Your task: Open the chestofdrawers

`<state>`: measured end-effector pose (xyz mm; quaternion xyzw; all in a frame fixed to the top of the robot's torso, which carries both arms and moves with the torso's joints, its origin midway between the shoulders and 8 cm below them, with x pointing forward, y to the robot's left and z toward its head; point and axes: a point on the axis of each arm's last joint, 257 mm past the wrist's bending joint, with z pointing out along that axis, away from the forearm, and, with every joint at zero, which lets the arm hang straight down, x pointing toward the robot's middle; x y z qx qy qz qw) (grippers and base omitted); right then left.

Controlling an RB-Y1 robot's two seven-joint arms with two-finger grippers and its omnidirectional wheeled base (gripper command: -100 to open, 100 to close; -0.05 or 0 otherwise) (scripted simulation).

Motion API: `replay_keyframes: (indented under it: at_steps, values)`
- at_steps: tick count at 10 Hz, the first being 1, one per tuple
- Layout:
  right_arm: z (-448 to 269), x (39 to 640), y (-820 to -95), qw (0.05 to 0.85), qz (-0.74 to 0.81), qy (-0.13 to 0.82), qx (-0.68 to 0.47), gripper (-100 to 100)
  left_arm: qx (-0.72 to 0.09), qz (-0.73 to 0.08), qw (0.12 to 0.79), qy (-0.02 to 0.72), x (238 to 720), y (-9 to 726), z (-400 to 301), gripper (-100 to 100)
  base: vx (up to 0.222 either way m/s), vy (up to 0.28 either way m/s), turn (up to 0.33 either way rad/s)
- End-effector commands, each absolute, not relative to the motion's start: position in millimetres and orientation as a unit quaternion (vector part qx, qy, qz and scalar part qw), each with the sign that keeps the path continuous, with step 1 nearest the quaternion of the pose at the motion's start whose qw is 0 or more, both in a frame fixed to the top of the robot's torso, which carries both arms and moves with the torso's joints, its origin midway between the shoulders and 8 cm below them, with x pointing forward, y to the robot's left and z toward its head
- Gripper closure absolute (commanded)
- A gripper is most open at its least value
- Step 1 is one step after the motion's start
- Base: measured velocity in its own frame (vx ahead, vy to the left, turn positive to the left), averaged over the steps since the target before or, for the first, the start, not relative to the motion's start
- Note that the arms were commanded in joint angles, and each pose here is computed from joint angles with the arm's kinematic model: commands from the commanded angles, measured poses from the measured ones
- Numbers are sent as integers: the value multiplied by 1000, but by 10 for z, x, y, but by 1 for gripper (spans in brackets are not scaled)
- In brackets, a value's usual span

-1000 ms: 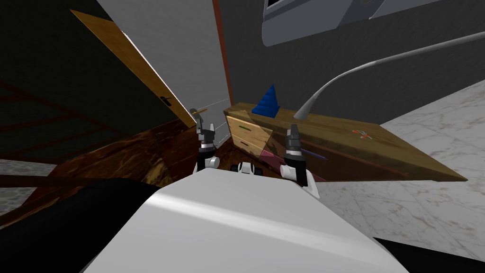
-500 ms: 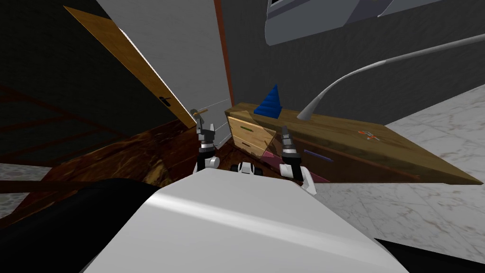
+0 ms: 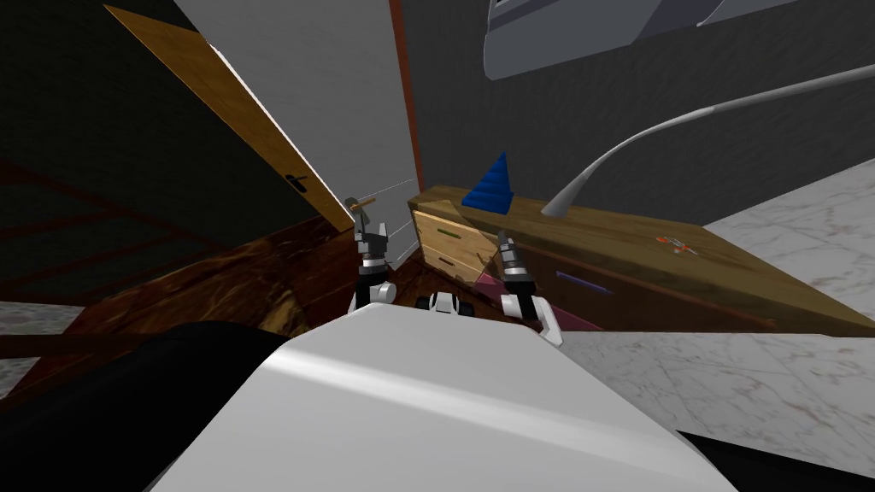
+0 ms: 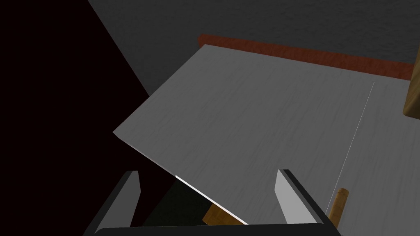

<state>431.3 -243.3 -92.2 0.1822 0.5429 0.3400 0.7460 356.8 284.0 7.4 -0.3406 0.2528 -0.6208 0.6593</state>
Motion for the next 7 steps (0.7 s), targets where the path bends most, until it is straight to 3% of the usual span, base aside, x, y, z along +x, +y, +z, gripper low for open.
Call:
replay_keyframes:
  at_steps: [1, 7]
  values:
    - [-1068, 4384, -2405, 746, 306, 569, 163, -100, -341, -621, 659, 253, 3568, 2840, 74, 0, 35, 67, -15]
    - [-1482, 4569, -2344, 740, 211, 630, 108, -100, -341, -621, 659, 253, 3568, 2840, 74, 0, 33, 76, -20]
